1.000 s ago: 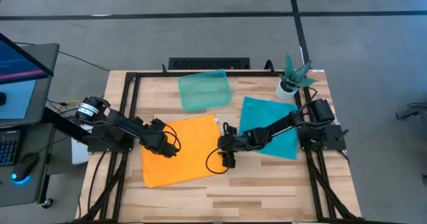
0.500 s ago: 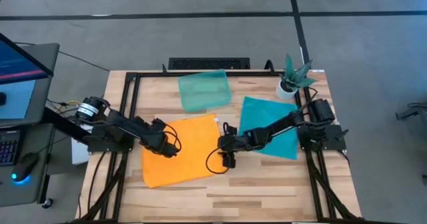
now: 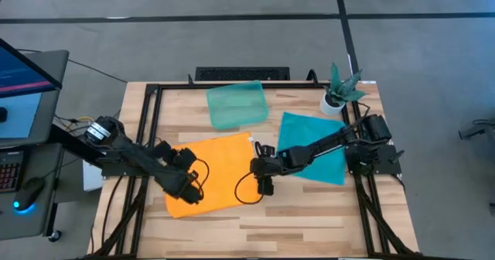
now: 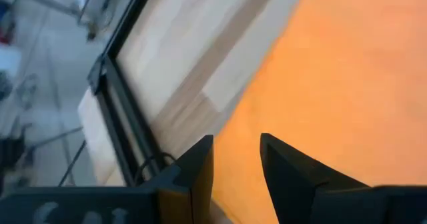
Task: Roll microfiber towels into tight, uniform cylinder then place into a basket
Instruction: Roll the yellow microfiber towel
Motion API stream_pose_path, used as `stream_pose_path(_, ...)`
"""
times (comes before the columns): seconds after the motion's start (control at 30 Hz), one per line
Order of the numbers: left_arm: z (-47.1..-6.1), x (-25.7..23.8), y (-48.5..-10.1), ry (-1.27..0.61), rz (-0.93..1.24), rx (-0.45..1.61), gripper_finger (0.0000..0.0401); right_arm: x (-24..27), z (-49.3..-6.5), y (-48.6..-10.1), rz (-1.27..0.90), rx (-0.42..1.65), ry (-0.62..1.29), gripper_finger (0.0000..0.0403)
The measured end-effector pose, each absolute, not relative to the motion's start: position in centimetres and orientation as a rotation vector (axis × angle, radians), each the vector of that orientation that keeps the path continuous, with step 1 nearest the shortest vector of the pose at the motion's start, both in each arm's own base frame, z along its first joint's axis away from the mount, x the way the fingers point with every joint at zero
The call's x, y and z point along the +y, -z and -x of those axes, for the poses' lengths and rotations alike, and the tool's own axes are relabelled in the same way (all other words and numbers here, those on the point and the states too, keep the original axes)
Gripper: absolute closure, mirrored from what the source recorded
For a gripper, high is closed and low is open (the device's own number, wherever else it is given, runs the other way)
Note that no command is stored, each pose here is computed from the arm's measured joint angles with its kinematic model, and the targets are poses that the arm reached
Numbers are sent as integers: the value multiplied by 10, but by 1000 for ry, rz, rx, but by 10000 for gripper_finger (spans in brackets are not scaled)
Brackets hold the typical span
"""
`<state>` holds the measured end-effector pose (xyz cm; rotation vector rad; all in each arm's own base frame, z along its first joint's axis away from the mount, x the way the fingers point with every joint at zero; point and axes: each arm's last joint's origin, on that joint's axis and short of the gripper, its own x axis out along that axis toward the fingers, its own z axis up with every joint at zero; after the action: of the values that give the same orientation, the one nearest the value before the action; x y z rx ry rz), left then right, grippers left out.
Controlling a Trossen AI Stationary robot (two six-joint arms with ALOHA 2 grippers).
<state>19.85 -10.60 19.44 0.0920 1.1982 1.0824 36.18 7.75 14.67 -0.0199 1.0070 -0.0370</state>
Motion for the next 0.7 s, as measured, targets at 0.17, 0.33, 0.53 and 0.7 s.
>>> stream_pose_path(0.17, -197, -130, -195, -943, -87, 1130, 285, 91, -360, -158, 41, 1079, 21, 165)
stream_pose_path(0.33, -189, -156, -194, -751, -155, 1123, 285, 106, -359, -184, 47, 1110, 61, 165)
stream_pose_path(0.53, -190, -180, -217, -651, -113, 1039, 285, 134, -348, -224, 132, 1035, 103, 165)
stream_pose_path(0.7, -195, -205, -237, -503, -154, 868, 285, 166, -325, -252, 253, 908, 145, 165)
